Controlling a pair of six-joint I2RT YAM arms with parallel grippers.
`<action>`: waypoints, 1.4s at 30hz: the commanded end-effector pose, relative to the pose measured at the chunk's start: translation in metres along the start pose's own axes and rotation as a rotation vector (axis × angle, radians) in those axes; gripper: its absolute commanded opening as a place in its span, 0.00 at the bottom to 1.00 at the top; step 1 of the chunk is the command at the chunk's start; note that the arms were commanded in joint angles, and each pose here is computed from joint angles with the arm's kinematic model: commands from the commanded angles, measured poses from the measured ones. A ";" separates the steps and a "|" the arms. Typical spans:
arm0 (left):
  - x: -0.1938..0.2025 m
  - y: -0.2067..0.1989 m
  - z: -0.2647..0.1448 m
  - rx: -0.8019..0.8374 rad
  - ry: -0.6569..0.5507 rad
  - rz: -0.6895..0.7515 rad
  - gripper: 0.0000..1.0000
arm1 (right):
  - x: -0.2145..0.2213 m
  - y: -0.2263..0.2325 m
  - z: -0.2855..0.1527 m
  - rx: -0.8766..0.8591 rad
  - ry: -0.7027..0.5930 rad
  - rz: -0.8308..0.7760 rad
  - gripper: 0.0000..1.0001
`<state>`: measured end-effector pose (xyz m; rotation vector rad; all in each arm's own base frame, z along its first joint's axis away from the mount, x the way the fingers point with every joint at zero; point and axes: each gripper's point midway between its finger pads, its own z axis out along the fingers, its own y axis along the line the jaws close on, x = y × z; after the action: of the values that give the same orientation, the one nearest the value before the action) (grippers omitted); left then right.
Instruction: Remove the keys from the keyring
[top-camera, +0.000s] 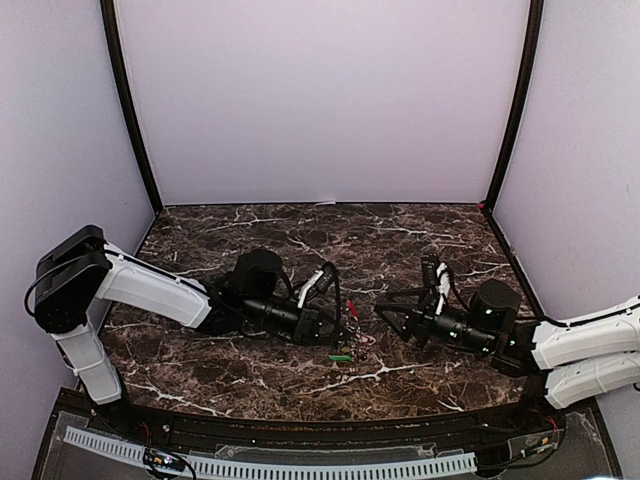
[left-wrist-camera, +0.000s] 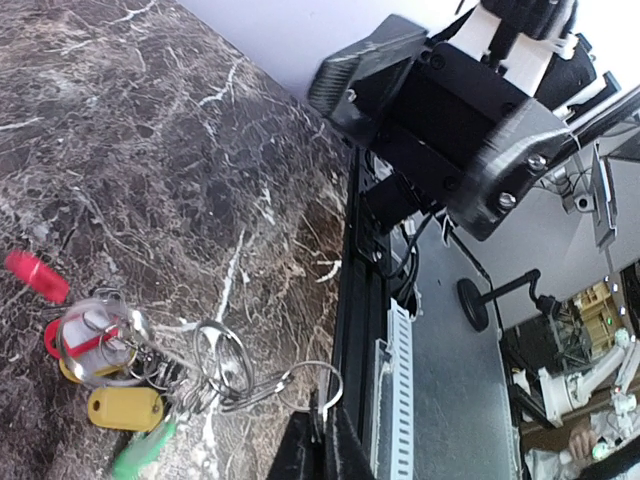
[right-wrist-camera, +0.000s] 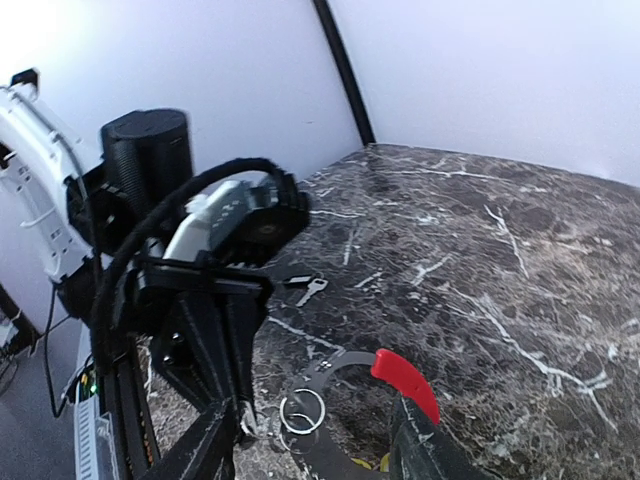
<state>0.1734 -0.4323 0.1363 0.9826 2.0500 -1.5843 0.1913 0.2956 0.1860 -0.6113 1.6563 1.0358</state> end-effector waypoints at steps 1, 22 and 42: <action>-0.003 -0.032 -0.015 0.033 0.117 0.063 0.00 | -0.013 0.042 -0.004 -0.206 -0.029 -0.145 0.52; 0.003 -0.100 -0.048 0.217 0.408 -0.053 0.00 | 0.009 0.102 -0.001 -0.229 -0.077 -0.529 0.53; 0.005 -0.100 -0.047 0.228 0.437 -0.132 0.00 | 0.012 0.112 0.026 -0.035 -0.097 -0.727 0.34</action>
<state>0.1066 -0.3980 0.1997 1.3899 2.3297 -1.7714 0.1060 0.3710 0.1890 -1.1377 1.2164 0.5734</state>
